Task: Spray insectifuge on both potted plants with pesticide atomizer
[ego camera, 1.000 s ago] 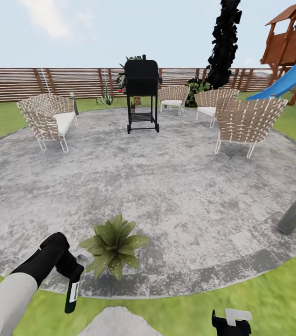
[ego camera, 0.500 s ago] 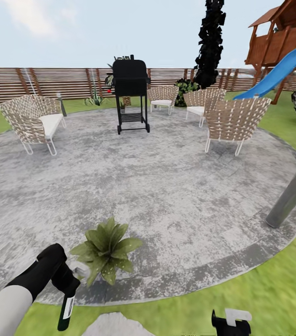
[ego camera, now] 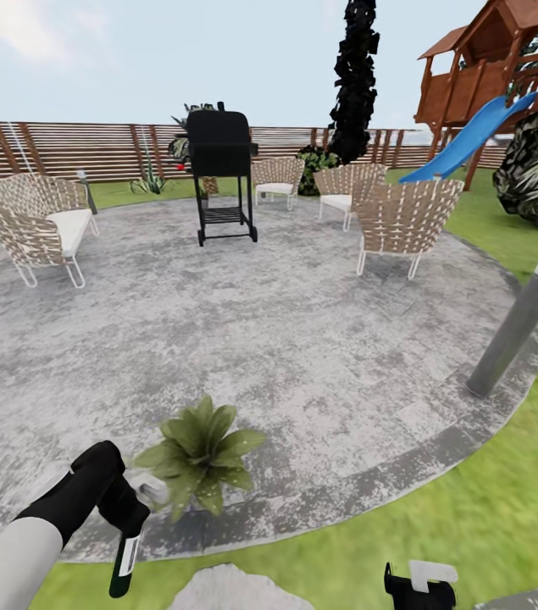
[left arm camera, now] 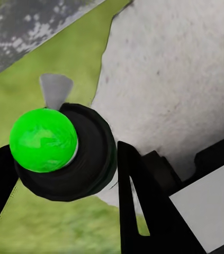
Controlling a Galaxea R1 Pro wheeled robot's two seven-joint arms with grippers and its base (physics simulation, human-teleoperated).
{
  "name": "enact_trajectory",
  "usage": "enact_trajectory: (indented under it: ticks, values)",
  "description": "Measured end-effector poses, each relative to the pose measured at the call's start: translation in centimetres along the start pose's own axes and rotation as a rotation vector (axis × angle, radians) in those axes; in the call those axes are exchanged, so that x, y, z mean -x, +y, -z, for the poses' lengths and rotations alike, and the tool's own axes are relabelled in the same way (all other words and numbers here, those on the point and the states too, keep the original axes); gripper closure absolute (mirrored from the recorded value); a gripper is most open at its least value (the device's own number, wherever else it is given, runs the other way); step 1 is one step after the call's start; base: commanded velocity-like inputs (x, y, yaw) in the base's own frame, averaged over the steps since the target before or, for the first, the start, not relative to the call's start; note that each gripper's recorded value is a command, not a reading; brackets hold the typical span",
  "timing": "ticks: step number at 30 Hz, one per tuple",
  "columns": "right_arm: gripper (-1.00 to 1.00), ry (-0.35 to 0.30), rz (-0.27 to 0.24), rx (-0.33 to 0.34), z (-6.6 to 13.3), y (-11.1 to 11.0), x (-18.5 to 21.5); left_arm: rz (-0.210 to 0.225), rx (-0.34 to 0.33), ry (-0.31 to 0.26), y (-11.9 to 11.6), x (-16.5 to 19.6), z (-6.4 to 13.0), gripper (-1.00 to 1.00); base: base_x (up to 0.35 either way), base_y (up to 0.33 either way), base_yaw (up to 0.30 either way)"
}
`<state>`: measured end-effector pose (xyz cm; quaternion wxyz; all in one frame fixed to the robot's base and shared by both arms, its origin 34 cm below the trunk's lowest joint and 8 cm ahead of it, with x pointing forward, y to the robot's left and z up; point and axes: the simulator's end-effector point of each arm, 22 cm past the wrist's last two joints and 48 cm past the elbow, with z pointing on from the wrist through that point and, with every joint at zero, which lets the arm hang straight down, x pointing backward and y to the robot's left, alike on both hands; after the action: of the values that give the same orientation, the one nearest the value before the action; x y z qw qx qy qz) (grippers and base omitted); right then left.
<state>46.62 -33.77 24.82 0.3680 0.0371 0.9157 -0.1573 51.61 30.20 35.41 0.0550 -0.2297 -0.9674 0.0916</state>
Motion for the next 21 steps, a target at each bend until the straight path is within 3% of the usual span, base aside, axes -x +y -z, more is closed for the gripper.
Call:
enact_trajectory:
  ticks: [6, 13, 18, 21]
  values:
    - [-1.00, 0.000, 0.000, 0.000, 0.00, -0.01, -0.01, 0.001, -0.003, -0.002, -0.10, 0.05, -0.05, 1.00, -0.053, 0.304, -0.215]
    - [-1.00, 0.001, 0.000, 0.000, -0.01, -0.01, -0.03, 0.004, -0.006, -0.001, -0.17, 0.04, -0.15, 1.00, -0.208, 0.250, -0.243]
    - [-1.00, 0.000, 0.000, -0.001, -0.01, -0.08, -0.02, 0.003, -0.008, 0.003, -0.31, -0.05, -0.27, 1.00, -0.103, 0.070, -0.040]
    - [-1.00, 0.000, 0.001, -0.001, -0.03, -0.18, -0.04, -0.020, -0.002, 0.013, -0.64, 0.08, -0.31, 1.00, -0.008, 0.005, -0.003]
